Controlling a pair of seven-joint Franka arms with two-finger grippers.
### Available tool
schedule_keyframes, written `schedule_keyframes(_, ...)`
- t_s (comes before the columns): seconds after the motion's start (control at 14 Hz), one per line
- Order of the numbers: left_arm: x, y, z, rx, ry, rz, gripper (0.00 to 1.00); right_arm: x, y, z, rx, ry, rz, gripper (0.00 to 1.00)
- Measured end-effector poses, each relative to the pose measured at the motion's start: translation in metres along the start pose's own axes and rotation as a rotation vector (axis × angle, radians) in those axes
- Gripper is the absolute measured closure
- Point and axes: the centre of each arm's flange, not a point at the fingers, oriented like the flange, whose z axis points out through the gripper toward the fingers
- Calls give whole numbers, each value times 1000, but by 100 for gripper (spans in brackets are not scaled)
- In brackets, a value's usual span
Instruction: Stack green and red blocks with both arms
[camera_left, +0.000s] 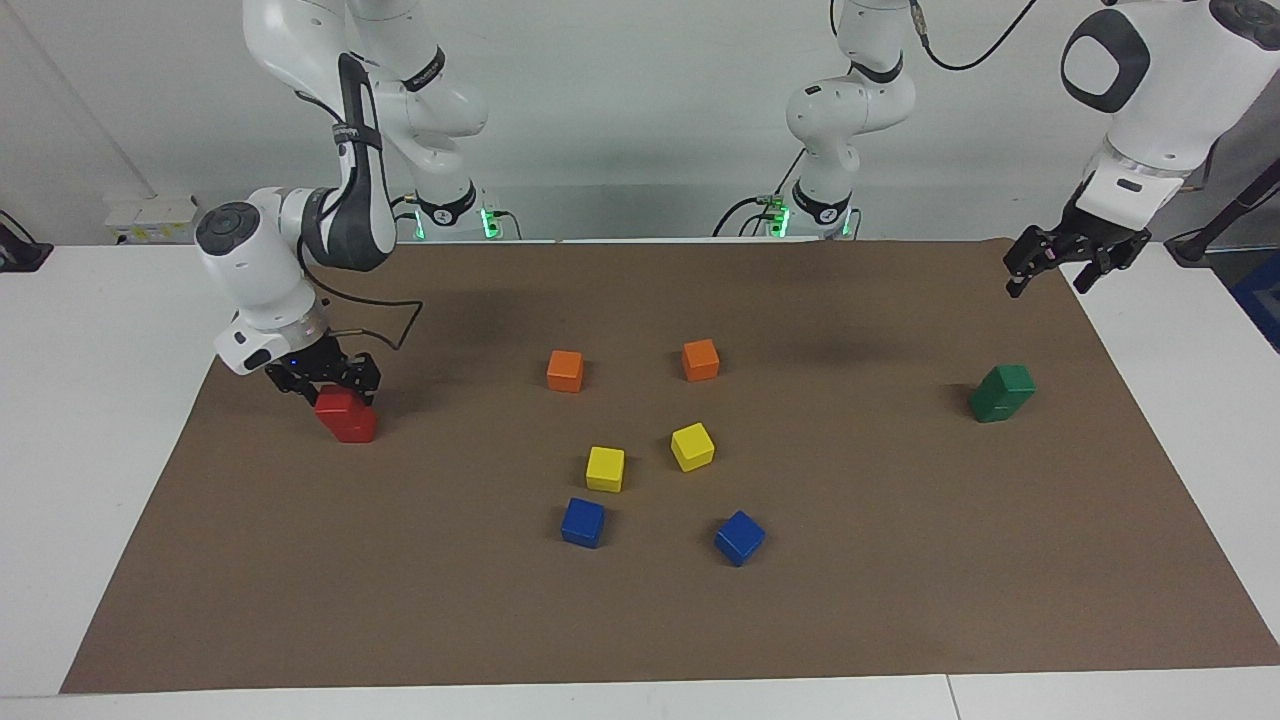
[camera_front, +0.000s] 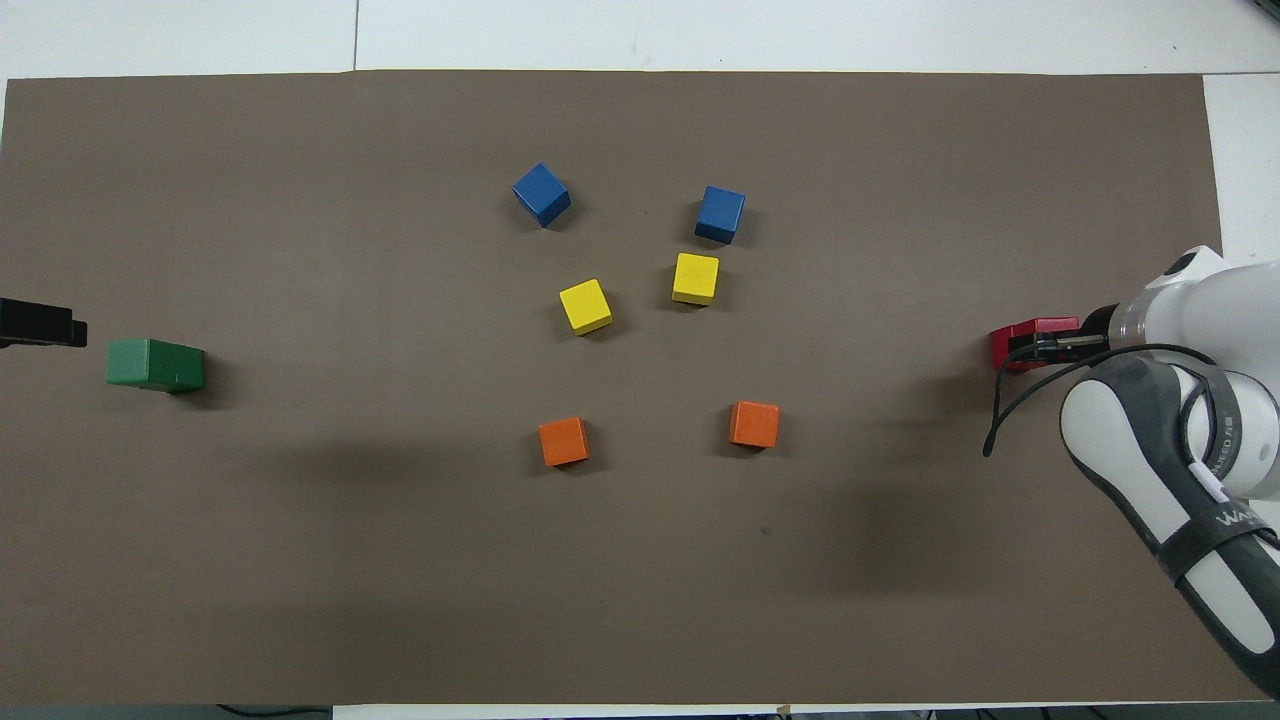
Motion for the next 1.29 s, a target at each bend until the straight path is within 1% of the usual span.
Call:
schedule_keyframes(0.07, 1, 5, -1, -1, 2, 7, 0, 5, -5, -6, 0, 14, 3, 10)
schedule_keyframes(0.14, 2, 13, -1, -3, 2, 17, 0, 10, -12, -14, 0, 30, 7, 4)
schedule_keyframes(0.21, 2, 19, -1, -5, 3, 24, 0, 15, -19, -23, 1, 39, 7, 1)
schedule_keyframes(0.36, 3, 25, -1, -11, 2, 32, 0, 23, -33, -49, 4, 36, 1, 0)
schedule_keyframes(0.57, 7, 26, 6, -15, -13, 36, 0, 29, -48, -107, 7, 22, -15, 0)
schedule_keyframes(0.79, 11, 37, 2, -16, -6, 56, 0, 22, -54, -167, 7, 5, -25, 0)
schedule_keyframes(0.93, 12, 37, 0, -17, -1, 56, 0, 13, -55, -198, 6, -4, -26, 0)
schedule_keyframes(1.14, 11, 35, -2, -18, -10, 53, 0, 1, -52, -228, 5, -23, -20, 0)
schedule_keyframes(1.29, 10, 35, -2, -18, -16, 54, 0, -1, -47, -241, 5, -26, -12, 0)
